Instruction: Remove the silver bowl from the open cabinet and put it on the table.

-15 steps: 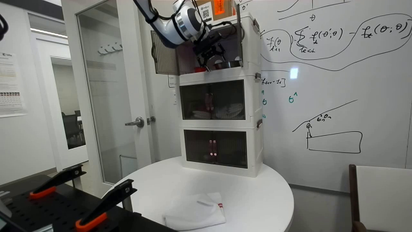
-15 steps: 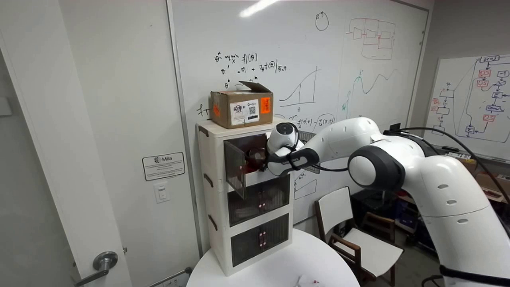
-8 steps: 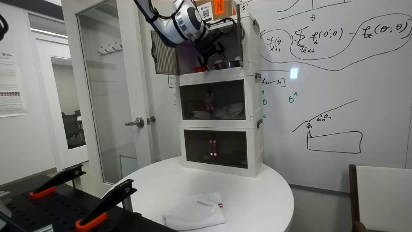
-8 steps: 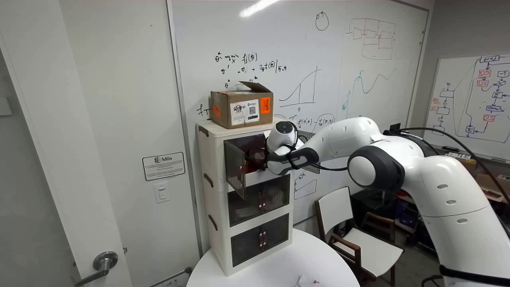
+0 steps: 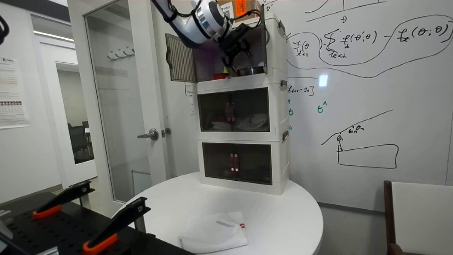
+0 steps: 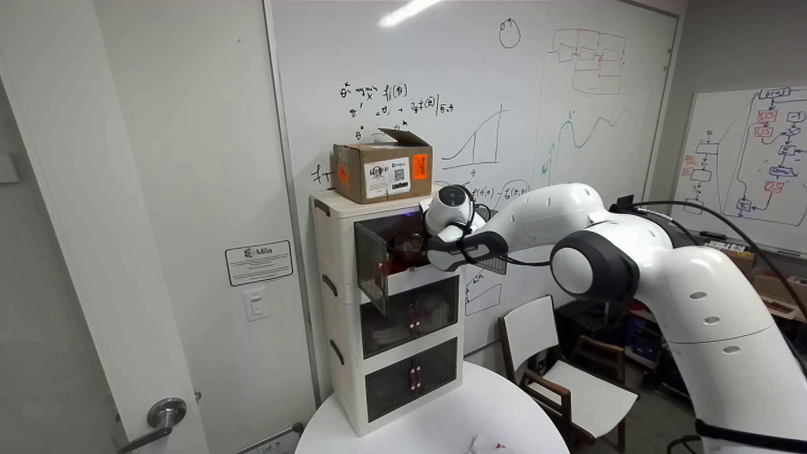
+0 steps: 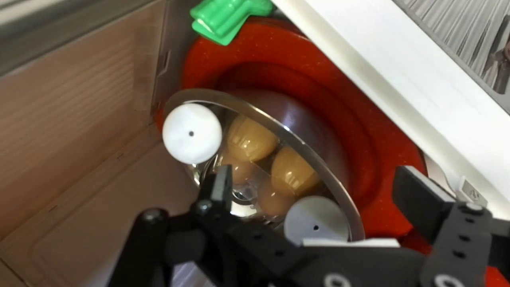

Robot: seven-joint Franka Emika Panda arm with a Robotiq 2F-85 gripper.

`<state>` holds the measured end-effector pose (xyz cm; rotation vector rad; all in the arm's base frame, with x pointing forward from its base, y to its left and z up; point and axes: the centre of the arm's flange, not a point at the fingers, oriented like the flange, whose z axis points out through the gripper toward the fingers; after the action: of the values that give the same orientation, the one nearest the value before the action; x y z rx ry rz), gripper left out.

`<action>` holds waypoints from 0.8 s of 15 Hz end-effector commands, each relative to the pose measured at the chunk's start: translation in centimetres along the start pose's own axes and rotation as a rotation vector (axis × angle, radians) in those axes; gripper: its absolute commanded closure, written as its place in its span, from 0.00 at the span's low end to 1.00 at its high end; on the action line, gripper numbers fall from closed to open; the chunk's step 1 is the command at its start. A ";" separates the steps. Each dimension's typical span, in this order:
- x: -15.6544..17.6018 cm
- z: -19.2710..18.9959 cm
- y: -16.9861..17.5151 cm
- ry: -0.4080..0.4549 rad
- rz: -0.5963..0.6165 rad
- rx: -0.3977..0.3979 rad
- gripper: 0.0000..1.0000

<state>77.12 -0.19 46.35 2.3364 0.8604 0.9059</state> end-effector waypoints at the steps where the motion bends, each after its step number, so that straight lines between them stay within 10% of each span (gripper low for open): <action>1: 0.6 1.1 -0.5 0.009 -0.039 -0.027 0.00; 12: 1.7 3.3 -2.7 0.017 -0.062 -0.021 0.88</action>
<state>78.26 1.96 43.36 2.3102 0.9283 0.8766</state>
